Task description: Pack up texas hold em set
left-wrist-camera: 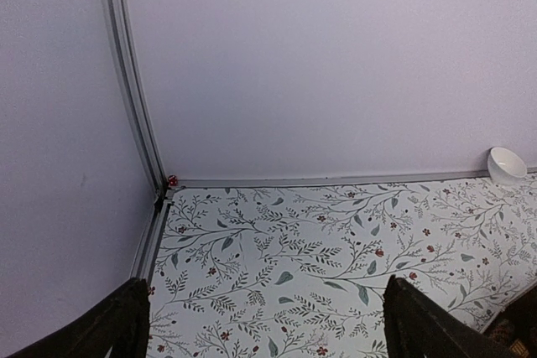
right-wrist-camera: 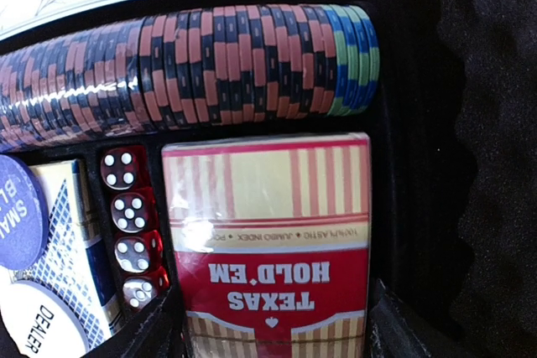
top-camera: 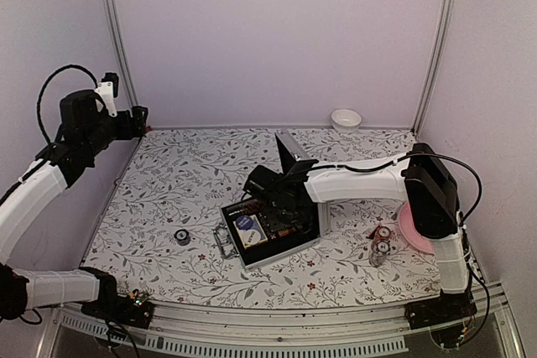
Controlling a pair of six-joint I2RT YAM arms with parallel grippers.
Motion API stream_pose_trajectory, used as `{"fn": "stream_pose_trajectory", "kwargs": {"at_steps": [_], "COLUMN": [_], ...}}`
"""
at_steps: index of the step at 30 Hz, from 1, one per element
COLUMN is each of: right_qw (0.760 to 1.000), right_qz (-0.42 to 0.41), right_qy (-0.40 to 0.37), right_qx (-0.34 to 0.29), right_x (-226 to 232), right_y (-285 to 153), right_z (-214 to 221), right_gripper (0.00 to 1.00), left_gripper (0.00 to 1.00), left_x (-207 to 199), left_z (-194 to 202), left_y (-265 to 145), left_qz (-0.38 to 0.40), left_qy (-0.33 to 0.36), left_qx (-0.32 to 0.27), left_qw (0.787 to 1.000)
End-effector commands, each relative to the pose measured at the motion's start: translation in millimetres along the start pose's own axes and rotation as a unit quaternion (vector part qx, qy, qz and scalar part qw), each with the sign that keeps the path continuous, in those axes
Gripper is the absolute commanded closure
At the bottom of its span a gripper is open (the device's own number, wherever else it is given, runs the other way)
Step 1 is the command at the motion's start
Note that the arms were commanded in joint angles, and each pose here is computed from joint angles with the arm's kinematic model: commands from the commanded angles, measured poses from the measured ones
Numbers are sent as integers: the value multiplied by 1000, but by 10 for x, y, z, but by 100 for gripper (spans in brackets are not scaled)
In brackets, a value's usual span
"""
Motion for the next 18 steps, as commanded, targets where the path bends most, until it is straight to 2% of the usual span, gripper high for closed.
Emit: {"fn": "stream_pose_trajectory", "kwargs": {"at_steps": [1,8,18], "right_qw": [1000,1000,999], "right_qz": [-2,-3,-13], "right_qy": [13,18,20], "right_qx": [-9,-22,-43], "right_x": [20,8,5], "right_y": [-1,-74,-200], "right_z": [-59,-113,-192], "right_gripper": [22,20,32], "left_gripper": [3,3,3], "left_x": [-18,-18,-15], "left_z": [-19,-22,-22], "left_y": [-32,-35,-36], "left_qz": [4,5,4], "left_qy": [0,0,-1], "left_qx": [-8,-9,-9], "left_qw": [1000,1000,1000]}}
Point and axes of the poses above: each gripper's point midway between its finger pads, its own y axis out along the fingers, its own x axis along the line the jaws close on, z = x × y, the point moved 9 cm from there along -y, back along the fingers, and after that the axes turned 10 degrees about y, right-handed, at the moved point
